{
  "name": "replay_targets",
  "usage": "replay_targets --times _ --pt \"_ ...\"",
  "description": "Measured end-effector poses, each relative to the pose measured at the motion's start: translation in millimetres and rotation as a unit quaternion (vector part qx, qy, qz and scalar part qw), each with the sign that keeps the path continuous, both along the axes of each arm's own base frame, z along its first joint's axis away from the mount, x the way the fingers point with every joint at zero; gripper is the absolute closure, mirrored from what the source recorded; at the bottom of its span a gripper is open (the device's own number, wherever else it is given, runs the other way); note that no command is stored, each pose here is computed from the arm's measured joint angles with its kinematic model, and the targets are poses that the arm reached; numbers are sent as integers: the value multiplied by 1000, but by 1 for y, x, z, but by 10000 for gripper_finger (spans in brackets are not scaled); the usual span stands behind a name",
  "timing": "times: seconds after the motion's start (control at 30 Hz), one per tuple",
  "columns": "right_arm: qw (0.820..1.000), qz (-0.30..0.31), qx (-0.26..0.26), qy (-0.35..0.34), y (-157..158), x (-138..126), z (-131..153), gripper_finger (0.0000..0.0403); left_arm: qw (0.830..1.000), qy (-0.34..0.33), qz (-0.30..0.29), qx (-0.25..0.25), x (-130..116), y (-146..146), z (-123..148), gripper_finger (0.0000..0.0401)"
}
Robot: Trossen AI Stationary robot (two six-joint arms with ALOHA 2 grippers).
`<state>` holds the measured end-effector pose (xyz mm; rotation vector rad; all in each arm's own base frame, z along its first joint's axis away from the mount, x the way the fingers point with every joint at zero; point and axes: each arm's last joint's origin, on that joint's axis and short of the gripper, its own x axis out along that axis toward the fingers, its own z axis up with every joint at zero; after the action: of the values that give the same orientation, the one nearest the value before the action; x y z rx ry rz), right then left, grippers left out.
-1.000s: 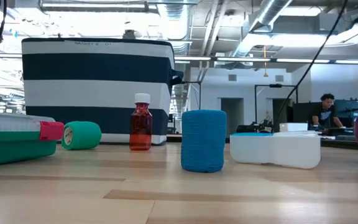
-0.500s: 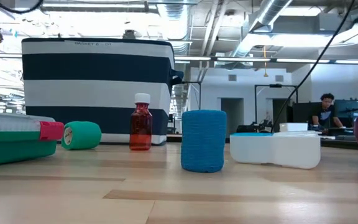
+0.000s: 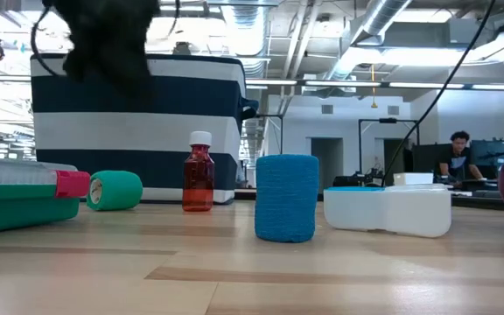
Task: Pick & place medical supplies in basket/bin
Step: Put the green bandage into the blue bin
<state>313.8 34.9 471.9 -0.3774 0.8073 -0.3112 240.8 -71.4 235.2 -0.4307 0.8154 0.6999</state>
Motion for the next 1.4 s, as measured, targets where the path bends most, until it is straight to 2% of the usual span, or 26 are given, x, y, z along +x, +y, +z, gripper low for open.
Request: replay_targets --times 0.2,0.4,0.5,0.67,0.93,1.1,1.3,1.4 --pt "1000 -8 3 26 -1 -5 -3 280 992 117 5 -49 14 23 -30 294" --pt "1000 -9 3 25 -1 -5 -3 281 979 181 -23 -95 27 32 -55 291" --pt "1000 -9 4 26 -1 -5 -3 281 975 192 -32 -107 30 34 -59 283" --pt "1000 -8 5 26 -1 -5 -3 281 975 193 -36 -108 32 33 -58 265" --pt "1000 -8 4 27 -1 -4 -4 281 972 201 -81 -97 35 33 -53 252" --pt "1000 -8 4 27 -1 -4 -4 281 970 201 -31 -132 33 37 -52 265" --pt "1000 -8 4 28 -1 -4 -4 281 959 256 -23 -123 24 37 -44 286" --pt "1000 -7 4 29 -1 -4 -4 281 958 269 -18 -102 23 37 -35 293"
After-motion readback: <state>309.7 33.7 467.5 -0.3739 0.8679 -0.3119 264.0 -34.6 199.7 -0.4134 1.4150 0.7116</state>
